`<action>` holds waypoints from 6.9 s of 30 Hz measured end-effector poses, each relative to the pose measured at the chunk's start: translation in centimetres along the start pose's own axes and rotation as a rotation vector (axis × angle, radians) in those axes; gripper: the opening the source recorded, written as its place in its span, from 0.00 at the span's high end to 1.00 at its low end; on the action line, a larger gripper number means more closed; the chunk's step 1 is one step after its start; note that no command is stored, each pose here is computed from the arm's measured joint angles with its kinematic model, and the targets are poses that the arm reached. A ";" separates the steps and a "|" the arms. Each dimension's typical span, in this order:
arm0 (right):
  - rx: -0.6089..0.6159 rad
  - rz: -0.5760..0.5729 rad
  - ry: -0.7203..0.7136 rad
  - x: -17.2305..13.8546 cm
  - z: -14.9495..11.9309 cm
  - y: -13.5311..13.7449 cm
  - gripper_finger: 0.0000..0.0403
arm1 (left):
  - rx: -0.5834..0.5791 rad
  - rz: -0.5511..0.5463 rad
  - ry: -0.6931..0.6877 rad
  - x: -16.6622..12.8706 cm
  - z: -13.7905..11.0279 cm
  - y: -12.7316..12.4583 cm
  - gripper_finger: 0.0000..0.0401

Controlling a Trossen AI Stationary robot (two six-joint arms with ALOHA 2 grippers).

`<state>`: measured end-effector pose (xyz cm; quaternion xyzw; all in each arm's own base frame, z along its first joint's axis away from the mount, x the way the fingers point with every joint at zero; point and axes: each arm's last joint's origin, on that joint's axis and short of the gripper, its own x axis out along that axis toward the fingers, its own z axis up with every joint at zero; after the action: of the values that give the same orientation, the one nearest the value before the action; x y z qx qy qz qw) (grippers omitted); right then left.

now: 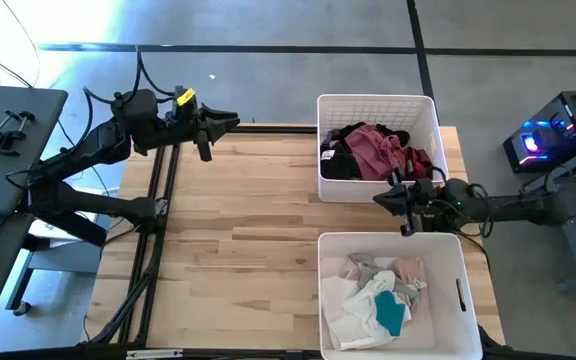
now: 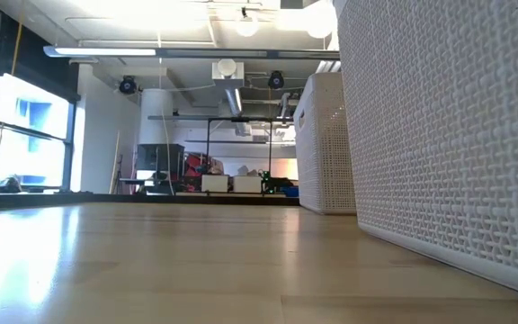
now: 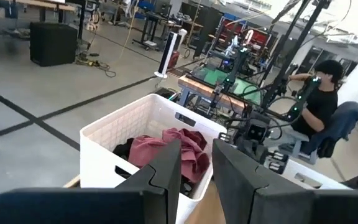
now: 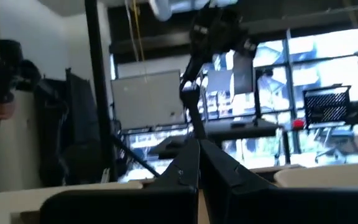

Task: Sort clothes
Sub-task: Return to home position

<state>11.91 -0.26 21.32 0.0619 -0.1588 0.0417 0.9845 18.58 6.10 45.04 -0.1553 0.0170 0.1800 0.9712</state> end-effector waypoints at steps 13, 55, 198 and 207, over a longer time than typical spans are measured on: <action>-0.249 -0.338 0.067 -0.6 -0.7 -2.5 1.00 | 0.004 0.004 -0.001 0.0 0.0 -0.1 0.80; -0.086 0.099 0.377 1.4 0.6 3.0 1.00 | -0.006 0.007 0.002 0.0 -0.1 0.0 0.80; 0.029 -0.186 0.296 -2.0 15.2 2.6 1.00 | -0.041 -0.608 0.537 14.3 -11.3 -10.3 1.00; 0.275 -0.141 0.262 -3.2 8.5 2.1 1.00 | -0.011 -0.419 0.539 13.4 -9.5 -6.6 1.00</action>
<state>6.08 0.46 28.59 0.2010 -0.0173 0.0016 0.9794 33.69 1.97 36.73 -0.2025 0.2398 -0.0707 0.9468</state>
